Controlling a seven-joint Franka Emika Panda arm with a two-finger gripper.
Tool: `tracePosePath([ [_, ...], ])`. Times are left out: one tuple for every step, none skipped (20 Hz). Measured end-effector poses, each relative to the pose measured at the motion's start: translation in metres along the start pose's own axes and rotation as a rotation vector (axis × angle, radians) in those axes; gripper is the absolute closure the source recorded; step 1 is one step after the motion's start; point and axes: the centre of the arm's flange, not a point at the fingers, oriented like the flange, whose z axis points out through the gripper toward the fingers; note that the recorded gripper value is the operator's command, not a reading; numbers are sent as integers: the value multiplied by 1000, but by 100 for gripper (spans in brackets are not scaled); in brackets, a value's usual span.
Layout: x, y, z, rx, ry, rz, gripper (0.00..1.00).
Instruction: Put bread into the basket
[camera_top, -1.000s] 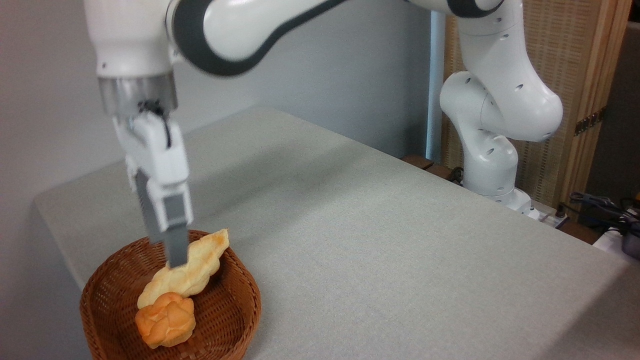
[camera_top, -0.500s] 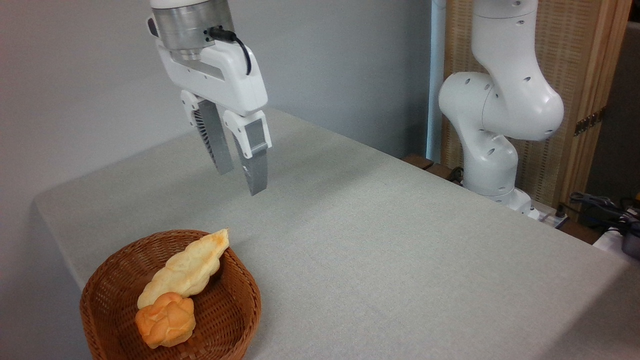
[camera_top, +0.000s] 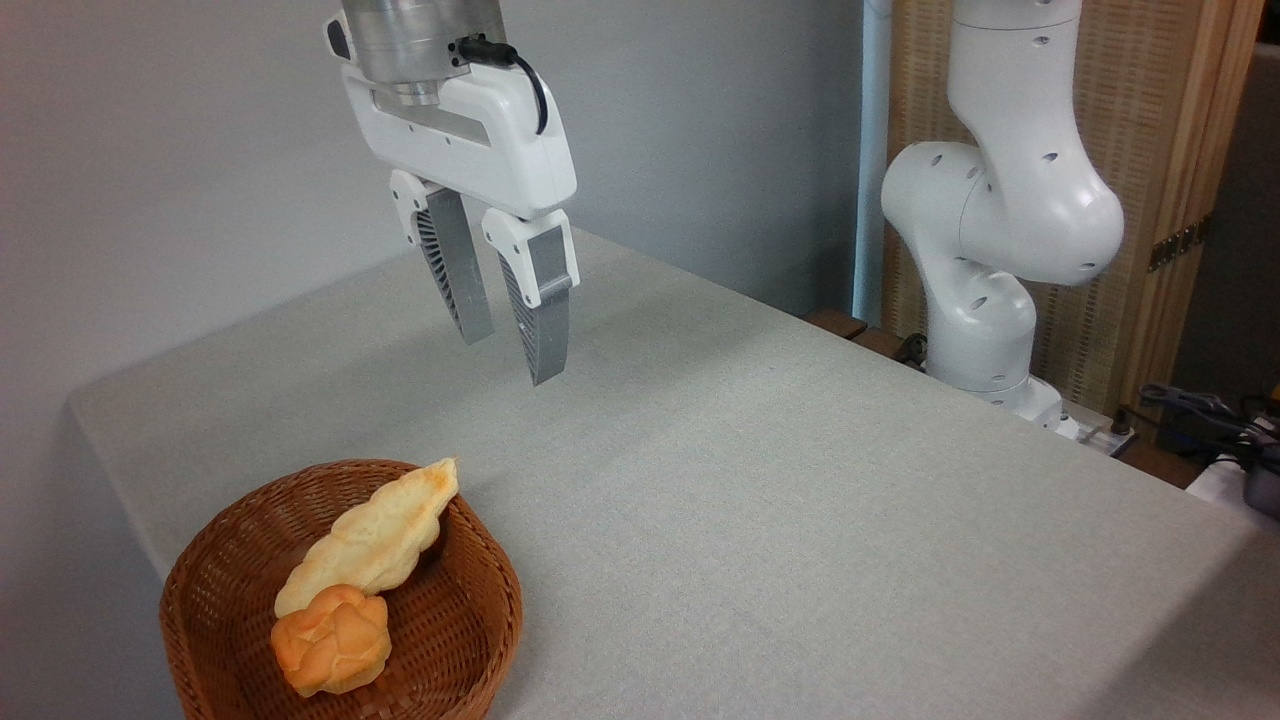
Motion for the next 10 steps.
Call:
tracePosePath([
  [2, 2, 0, 0, 0, 5, 0],
  [3, 4, 1, -1, -1, 9, 0],
  [4, 6, 2, -4, -5, 13, 0],
  [5, 9, 3, -11, -14, 18, 0],
  [6, 11, 4, -16, -21, 22, 0],
  [6, 13, 5, -21, -27, 25, 0],
  [6, 14, 6, -23, -30, 27, 0],
  [7, 14, 6, -24, -30, 27, 0],
  [6, 14, 6, -24, -30, 27, 0],
  [6, 14, 6, -23, -30, 27, 0],
])
